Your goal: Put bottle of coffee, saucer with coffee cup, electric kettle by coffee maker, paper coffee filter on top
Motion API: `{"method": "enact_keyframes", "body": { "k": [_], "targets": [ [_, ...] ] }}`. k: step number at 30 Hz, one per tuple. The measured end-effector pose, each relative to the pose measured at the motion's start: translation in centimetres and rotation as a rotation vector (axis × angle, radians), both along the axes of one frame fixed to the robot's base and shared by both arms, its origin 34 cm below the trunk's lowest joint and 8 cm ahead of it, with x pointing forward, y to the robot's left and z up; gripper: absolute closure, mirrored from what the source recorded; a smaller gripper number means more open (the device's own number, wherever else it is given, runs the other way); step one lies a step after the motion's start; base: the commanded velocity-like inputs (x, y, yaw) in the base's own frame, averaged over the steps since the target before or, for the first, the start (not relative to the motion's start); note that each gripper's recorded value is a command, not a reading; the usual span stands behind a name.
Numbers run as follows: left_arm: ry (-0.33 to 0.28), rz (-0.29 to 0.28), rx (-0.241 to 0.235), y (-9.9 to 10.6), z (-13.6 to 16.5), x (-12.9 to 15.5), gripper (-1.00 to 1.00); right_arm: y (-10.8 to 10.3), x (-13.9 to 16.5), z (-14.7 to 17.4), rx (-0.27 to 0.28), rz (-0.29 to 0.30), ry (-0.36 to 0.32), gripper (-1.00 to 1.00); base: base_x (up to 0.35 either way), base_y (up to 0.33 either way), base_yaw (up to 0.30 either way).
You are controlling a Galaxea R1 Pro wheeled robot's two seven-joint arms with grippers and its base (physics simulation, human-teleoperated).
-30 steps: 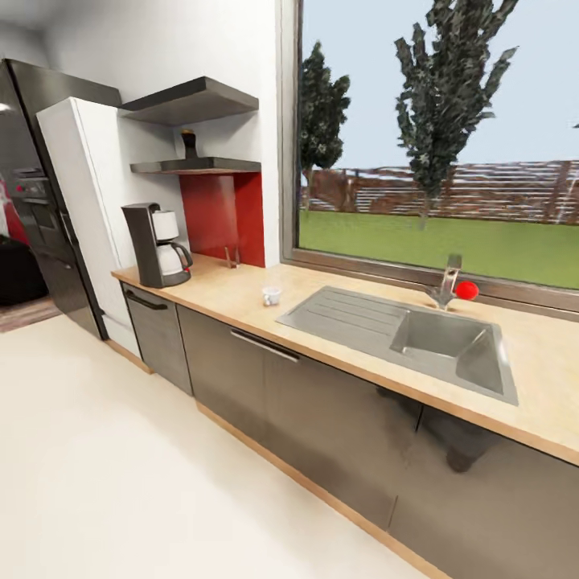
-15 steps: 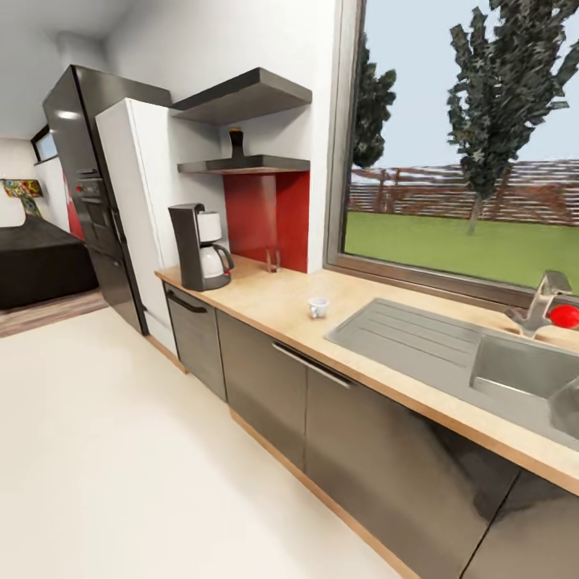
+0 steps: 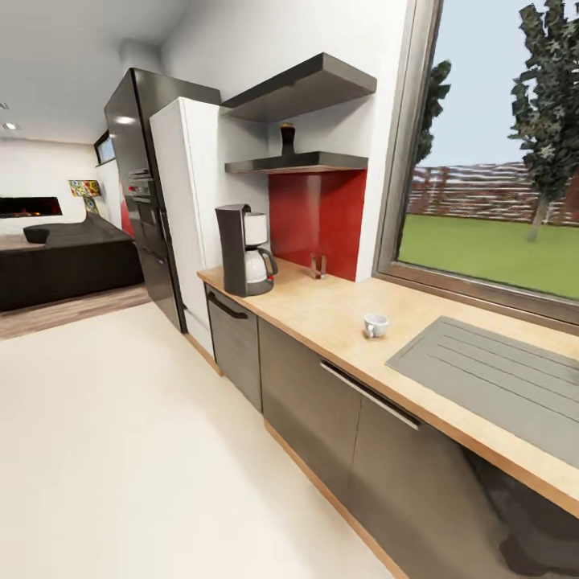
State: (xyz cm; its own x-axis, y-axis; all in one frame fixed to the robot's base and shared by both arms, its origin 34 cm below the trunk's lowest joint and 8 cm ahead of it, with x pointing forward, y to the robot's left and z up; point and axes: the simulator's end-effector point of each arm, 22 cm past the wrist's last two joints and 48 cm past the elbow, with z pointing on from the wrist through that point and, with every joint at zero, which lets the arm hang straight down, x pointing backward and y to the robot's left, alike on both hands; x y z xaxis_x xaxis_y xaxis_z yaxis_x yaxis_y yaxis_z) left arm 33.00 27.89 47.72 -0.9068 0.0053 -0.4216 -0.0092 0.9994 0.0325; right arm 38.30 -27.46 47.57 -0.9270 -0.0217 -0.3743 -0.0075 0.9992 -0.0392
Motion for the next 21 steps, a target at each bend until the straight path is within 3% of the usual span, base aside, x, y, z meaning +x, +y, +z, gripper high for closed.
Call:
{"method": "enact_keyframes", "body": {
  "k": [6, 21],
  "targets": [
    [0.001, 0.000, 0.000, 0.00, -0.01, -0.01, -1.00, -0.08, -0.05, -0.02, 0.001, -0.001, 0.002, -1.00, 0.274, 0.205, 0.177],
    [0.001, 0.000, 0.000, -0.01, -0.01, 0.02, -1.00, -0.49, -0.38, -0.13, -0.002, -0.002, 0.009, -1.00, 0.257, 0.222, 0.022]
  ]
}}
